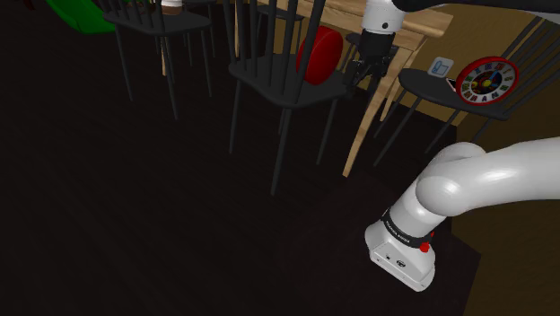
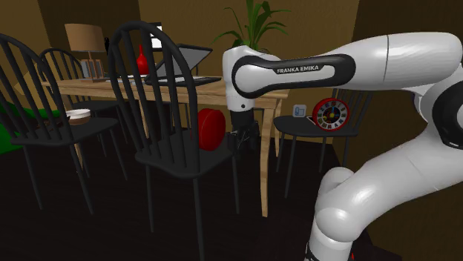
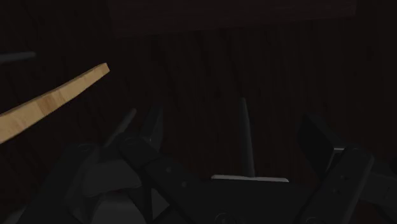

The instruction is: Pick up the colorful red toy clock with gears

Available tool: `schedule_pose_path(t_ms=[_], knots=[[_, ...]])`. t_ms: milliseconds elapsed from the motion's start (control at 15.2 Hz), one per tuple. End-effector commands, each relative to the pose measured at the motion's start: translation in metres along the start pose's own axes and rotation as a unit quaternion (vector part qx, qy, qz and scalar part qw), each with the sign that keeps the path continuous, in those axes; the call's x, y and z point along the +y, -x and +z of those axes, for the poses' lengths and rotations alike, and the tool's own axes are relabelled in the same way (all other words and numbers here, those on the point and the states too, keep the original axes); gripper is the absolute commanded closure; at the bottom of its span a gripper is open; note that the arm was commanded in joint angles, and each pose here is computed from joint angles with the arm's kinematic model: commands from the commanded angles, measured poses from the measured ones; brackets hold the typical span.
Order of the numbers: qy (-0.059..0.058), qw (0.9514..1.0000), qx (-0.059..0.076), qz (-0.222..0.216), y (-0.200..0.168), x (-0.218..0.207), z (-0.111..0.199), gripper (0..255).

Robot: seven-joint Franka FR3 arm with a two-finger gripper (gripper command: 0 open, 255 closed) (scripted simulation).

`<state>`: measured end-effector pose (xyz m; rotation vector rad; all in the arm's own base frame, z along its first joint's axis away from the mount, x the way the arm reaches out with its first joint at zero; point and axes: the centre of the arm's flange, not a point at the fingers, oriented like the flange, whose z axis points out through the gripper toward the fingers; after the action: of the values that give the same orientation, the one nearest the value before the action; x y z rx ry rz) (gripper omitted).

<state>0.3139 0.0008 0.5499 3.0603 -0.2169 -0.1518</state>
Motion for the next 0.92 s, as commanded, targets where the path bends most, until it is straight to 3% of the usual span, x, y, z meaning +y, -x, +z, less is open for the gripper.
schedule_pose_path(t_ms=[0, 198, 396, 594, 858], knots=[[0.0, 1.0, 0.0, 0.0, 0.0, 0.0, 0.0, 0], [-0.004, 0.9976, 0.004, 0.069, -0.036, -0.004, -0.013, 0], [-0.008, 0.9905, 0.007, 0.137, -0.071, -0.003, -0.027, 0], [-0.012, 0.9786, 0.011, 0.205, -0.107, 0.003, -0.041, 0], [-0.018, 0.9555, 0.016, 0.294, -0.151, 0.018, -0.059, 0]])
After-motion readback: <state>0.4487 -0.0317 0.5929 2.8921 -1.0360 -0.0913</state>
